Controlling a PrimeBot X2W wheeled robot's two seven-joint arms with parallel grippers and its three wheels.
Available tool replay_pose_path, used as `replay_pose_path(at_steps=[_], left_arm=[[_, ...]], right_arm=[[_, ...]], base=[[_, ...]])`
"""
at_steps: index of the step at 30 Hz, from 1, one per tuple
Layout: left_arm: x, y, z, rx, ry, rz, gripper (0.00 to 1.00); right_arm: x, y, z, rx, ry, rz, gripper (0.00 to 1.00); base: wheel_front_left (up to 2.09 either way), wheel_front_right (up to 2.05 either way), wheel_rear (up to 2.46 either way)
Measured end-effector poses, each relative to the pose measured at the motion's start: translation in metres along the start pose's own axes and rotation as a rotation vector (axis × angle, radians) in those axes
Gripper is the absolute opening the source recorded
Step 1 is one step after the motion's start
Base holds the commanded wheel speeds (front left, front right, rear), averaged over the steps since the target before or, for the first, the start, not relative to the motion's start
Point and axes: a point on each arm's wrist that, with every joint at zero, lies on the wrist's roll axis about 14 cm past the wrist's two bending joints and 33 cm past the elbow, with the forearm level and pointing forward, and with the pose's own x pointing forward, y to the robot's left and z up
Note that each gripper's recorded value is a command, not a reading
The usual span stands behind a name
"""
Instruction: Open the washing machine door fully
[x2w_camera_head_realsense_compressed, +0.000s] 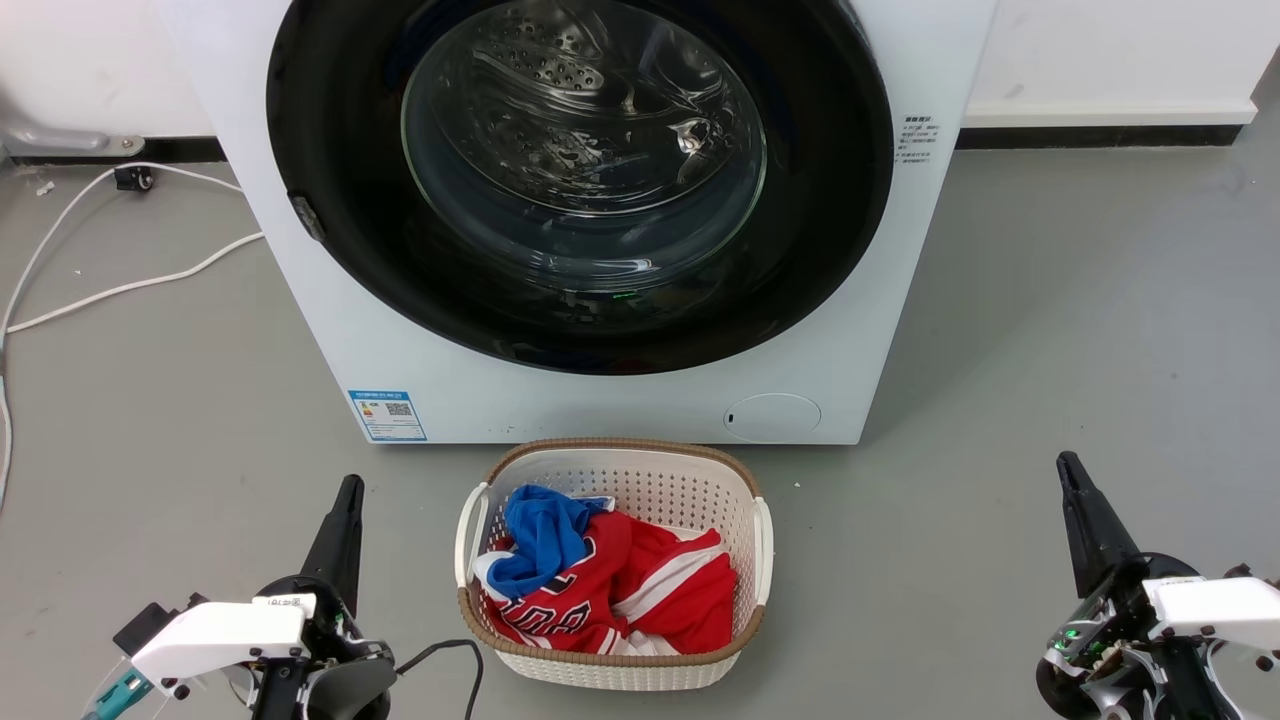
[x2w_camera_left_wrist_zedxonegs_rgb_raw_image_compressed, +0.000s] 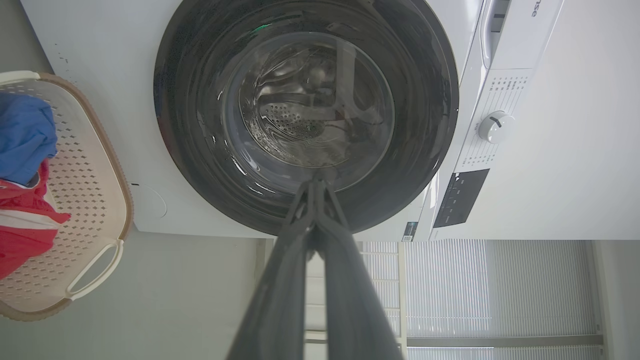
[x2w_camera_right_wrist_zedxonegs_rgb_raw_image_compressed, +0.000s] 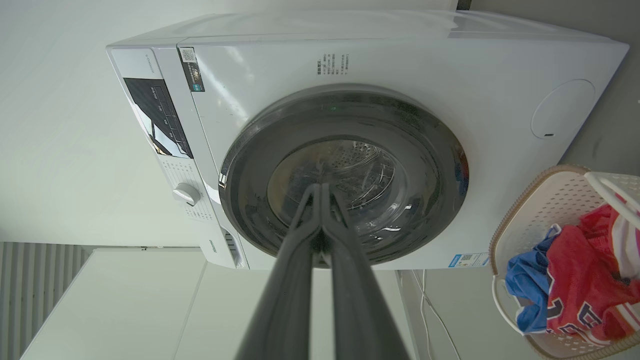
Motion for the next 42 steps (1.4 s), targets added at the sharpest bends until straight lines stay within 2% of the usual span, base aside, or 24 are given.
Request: replay_pose_path(at_steps=[41,42], left_arm=[[-0.001,0.0035,-0.0003,-0.001,0.0,0.011,0.0],[-0.0031,0.0088,-0.0007,-0.002,0.001,0.027,1.0]], right_arm=[[-0.0013,-0.0035,-0.0001,0.002,0.0,-0.01,0.0],[-0.0034,-0.009,-0.0001,0.004,-0.001,-0.027,1.0]], base=[[0.0,0.0,0.0],[0.0,0.0,0.0]])
